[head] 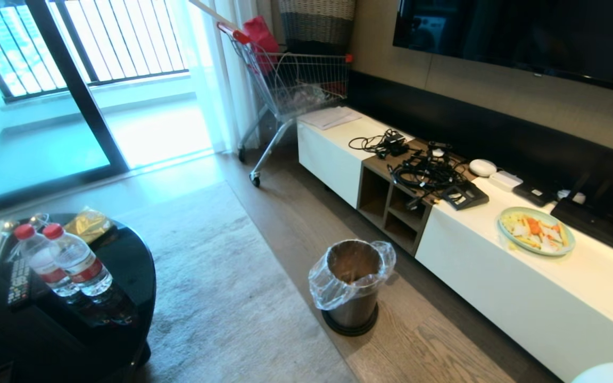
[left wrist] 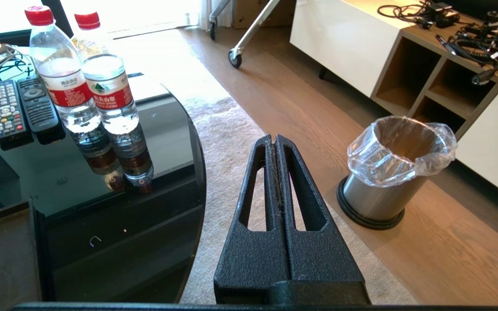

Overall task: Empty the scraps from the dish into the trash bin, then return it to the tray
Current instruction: Put the bowl back to the table

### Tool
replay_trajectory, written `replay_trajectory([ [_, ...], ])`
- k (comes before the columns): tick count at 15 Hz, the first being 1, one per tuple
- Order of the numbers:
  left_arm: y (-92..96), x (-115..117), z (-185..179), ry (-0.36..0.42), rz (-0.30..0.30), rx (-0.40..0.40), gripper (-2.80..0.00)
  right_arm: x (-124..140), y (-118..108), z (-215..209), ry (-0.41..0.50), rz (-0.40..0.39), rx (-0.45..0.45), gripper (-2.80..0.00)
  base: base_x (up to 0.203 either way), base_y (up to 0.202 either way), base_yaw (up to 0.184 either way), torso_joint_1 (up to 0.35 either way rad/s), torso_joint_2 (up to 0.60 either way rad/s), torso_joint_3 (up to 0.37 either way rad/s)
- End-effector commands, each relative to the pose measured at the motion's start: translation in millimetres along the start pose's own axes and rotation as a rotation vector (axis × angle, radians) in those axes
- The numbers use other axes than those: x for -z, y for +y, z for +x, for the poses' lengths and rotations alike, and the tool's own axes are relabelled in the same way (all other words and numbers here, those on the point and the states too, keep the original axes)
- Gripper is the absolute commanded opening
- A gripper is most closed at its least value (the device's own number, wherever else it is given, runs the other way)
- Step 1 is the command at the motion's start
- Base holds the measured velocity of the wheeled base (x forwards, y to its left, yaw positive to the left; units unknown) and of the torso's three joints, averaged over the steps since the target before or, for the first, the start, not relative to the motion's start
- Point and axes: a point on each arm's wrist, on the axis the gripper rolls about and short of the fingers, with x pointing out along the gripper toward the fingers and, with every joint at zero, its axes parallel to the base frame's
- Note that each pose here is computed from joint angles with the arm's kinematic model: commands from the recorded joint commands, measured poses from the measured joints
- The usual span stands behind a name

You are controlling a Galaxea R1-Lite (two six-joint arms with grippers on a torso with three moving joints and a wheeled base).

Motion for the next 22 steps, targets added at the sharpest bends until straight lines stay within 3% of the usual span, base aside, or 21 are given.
replay_trajectory([
  [1, 0.0, -0.1, 0.0, -0.001, -0.001, 0.0, -2.8, 0.0, 0.0, 0.1, 0.001, -0.001, -0.001, -2.8, 0.0, 0.0, 0.0, 0.002, 0.0, 0.033],
  [9, 0.0, -0.1, 0.0, -0.001, -0.001, 0.0, -2.8, 0.0, 0.0, 0.1, 0.001, -0.001, -0.001, -2.8, -0.008, 0.0, 0.0, 0.001, 0.0, 0.0],
  [22, 0.0, -0.1, 0.0, -0.001, -0.001, 0.0, -2.8, 0.0, 0.0, 0.1, 0.001, -0.001, -0.001, -2.8, -0.164, 0.0, -0.001, 0.003, 0.0, 0.003],
])
